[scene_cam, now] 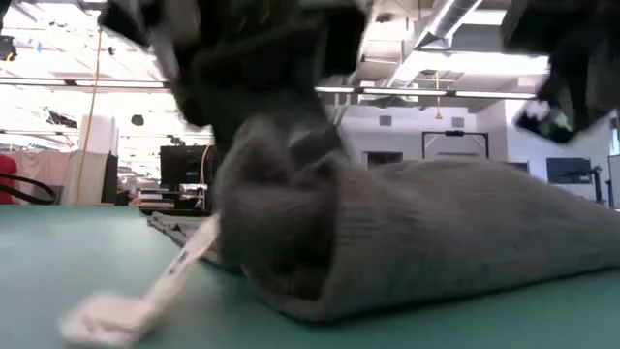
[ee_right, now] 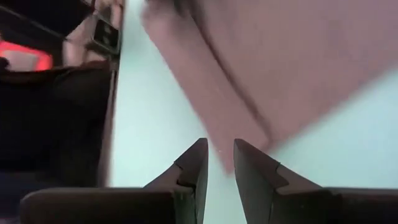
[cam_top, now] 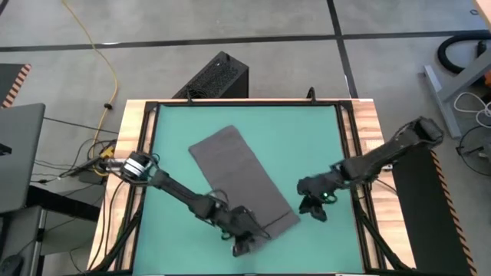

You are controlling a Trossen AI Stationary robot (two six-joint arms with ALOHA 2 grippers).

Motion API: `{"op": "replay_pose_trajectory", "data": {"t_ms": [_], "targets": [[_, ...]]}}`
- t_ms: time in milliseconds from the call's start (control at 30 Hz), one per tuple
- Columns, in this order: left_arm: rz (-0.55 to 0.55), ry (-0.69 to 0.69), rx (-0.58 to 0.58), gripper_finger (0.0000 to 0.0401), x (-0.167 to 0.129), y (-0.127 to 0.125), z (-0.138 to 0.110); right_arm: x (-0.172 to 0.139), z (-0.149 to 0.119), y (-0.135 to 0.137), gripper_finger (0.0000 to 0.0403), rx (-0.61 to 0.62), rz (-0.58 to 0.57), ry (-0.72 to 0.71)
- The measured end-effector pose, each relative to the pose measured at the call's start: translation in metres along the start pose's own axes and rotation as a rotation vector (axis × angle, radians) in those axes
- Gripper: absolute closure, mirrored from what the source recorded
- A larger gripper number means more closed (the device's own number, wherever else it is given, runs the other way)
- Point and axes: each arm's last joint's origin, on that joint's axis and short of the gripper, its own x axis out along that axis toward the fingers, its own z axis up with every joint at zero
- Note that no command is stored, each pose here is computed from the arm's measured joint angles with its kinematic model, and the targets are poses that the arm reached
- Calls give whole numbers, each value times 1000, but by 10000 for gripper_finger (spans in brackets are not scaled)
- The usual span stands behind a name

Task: Roll towel into tight, uniform cylinder
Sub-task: Roll the gray towel

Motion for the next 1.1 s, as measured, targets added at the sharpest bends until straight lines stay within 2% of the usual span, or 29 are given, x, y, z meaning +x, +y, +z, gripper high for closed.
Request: {"op": "replay_pose_trajectory", "data": {"t_ms": [133, 200, 267, 500, 700, 867, 1100], "targets": [[-96, -57, -66, 401, -10, 25, -15, 4, -11, 35, 297, -405, -52, -197], [-124, -69, -97, 401, -11, 34, -22, 9, -16, 48, 293, -516, -77, -276], [-143, -79, -113, 401, -12, 36, -26, 14, -19, 54, 285, -534, -102, -314], [-138, -101, -106, 389, -11, 36, -25, 39, -28, 50, 212, -499, -170, -211], [-108, -111, -109, 344, -11, 37, -25, 65, -34, 45, 150, -611, -251, -127], [-108, -108, -110, 303, -11, 37, -25, 76, -31, 50, 143, -705, -294, -89], [-106, -105, -109, 265, -11, 37, -25, 93, -40, 39, 143, -730, -381, 31]]}}
